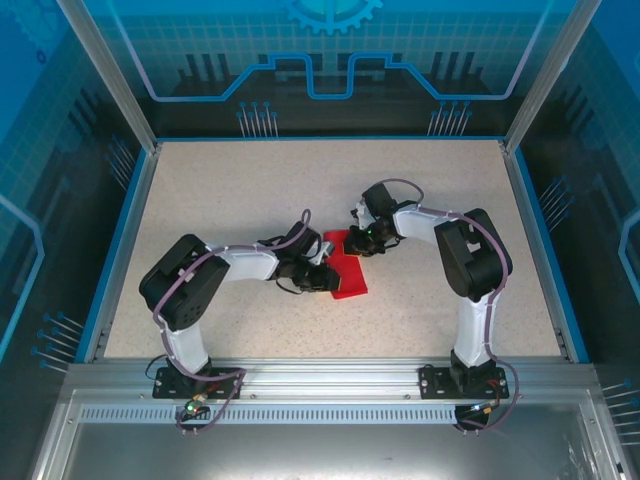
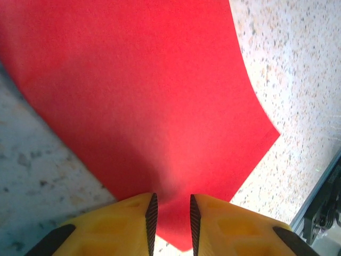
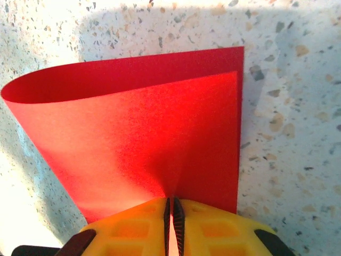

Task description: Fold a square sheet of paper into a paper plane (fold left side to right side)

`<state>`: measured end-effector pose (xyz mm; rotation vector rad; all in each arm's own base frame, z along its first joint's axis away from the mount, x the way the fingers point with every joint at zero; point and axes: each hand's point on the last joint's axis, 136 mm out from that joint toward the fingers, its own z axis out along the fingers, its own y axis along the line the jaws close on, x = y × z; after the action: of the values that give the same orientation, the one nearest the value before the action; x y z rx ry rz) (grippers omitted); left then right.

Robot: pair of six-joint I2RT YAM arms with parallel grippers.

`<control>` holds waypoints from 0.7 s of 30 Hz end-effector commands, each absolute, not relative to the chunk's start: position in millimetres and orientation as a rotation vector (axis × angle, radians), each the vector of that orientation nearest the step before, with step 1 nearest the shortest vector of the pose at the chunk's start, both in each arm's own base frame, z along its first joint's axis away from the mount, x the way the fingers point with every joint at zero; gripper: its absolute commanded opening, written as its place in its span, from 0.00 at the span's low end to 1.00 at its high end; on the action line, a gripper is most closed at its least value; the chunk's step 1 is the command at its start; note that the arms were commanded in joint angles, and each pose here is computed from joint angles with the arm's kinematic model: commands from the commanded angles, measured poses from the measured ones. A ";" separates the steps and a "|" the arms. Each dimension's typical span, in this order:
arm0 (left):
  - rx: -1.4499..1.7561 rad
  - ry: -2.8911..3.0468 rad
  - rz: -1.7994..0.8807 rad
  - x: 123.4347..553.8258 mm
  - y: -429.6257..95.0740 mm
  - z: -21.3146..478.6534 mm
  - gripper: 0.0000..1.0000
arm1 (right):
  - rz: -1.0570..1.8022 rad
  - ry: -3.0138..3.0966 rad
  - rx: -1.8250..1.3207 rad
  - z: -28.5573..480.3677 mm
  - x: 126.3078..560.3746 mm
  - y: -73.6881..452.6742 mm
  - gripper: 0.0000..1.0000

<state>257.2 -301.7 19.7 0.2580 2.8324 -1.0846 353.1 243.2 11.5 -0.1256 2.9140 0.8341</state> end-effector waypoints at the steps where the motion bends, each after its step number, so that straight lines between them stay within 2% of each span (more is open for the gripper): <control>1: 0.315 2.875 -1.097 230.5 -300.3 17.0 0.27 | 0.674 3.045 -0.053 -19.8 336.9 222.0 0.15; 6: 0.305 2.814 -1.133 230.0 -301.7 35.3 0.28 | 0.672 3.048 -0.053 -21.0 335.5 221.4 0.15; 13: 0.274 2.694 -1.158 253.8 -308.7 66.4 0.30 | 0.677 3.046 -0.057 -19.8 335.1 222.2 0.15; 21: 0.305 2.769 -1.121 265.0 -321.1 37.2 0.28 | 0.674 3.045 -0.066 -17.9 333.6 223.9 0.15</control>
<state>263.7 -320.0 49.8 0.2897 2.7374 -1.1467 353.1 243.1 11.5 -0.1205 2.9154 0.8345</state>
